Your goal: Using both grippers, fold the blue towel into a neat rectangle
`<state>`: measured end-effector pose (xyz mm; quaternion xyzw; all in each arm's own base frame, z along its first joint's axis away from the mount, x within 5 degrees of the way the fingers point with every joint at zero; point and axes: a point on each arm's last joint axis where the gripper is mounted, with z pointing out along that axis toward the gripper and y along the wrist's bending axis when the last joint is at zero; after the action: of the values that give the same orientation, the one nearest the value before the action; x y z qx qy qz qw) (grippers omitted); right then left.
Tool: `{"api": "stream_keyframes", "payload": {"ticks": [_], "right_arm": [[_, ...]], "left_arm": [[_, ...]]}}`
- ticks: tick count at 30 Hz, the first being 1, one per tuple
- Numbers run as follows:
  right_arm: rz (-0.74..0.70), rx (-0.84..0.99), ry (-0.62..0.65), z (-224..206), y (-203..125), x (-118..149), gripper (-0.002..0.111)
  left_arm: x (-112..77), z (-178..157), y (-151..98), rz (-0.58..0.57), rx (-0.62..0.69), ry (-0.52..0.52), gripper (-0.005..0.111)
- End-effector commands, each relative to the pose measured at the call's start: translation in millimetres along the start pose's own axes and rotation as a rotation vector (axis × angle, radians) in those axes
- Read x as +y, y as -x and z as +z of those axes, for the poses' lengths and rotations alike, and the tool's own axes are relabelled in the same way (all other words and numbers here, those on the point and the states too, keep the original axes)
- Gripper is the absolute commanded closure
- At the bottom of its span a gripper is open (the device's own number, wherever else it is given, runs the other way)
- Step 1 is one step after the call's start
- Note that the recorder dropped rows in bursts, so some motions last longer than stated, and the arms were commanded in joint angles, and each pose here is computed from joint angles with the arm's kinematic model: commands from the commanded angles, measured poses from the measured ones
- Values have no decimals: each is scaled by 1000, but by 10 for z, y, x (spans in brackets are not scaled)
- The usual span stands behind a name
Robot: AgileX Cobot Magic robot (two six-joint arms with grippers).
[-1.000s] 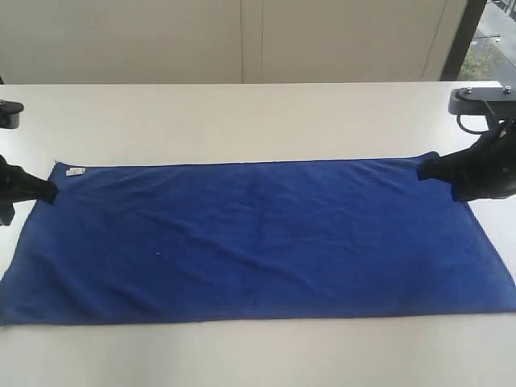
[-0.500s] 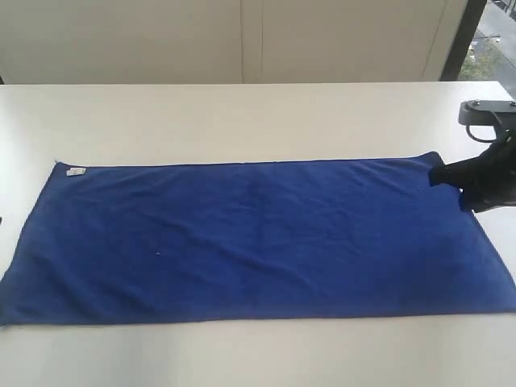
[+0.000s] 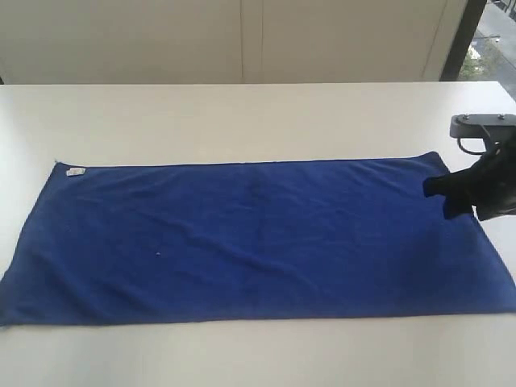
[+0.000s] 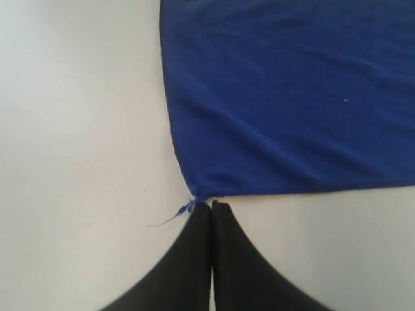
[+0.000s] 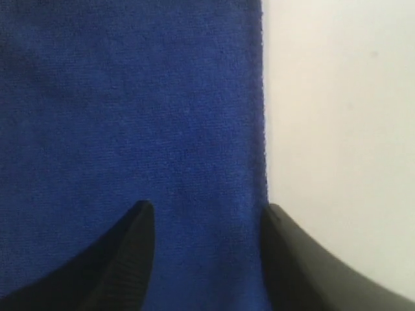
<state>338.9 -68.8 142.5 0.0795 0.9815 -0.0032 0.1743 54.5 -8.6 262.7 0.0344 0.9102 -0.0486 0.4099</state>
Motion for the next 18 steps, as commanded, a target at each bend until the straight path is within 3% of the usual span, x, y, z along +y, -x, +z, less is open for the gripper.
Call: {"api": "stream_keyframes", "payload": {"ticks": [1, 5, 18], "right_arm": [[-41, -37, -21, -9, 47, -44, 56], [-45, -47, -24, -9, 56, -46, 48], [-43, -15, -23, 206, 14, -54, 49]], "left_arm": [[6, 1, 108, 24, -133, 7, 107], [-1, 4, 191, 41, -242, 2, 107], [18, 48, 80, 50, -137, 19, 107]]}}
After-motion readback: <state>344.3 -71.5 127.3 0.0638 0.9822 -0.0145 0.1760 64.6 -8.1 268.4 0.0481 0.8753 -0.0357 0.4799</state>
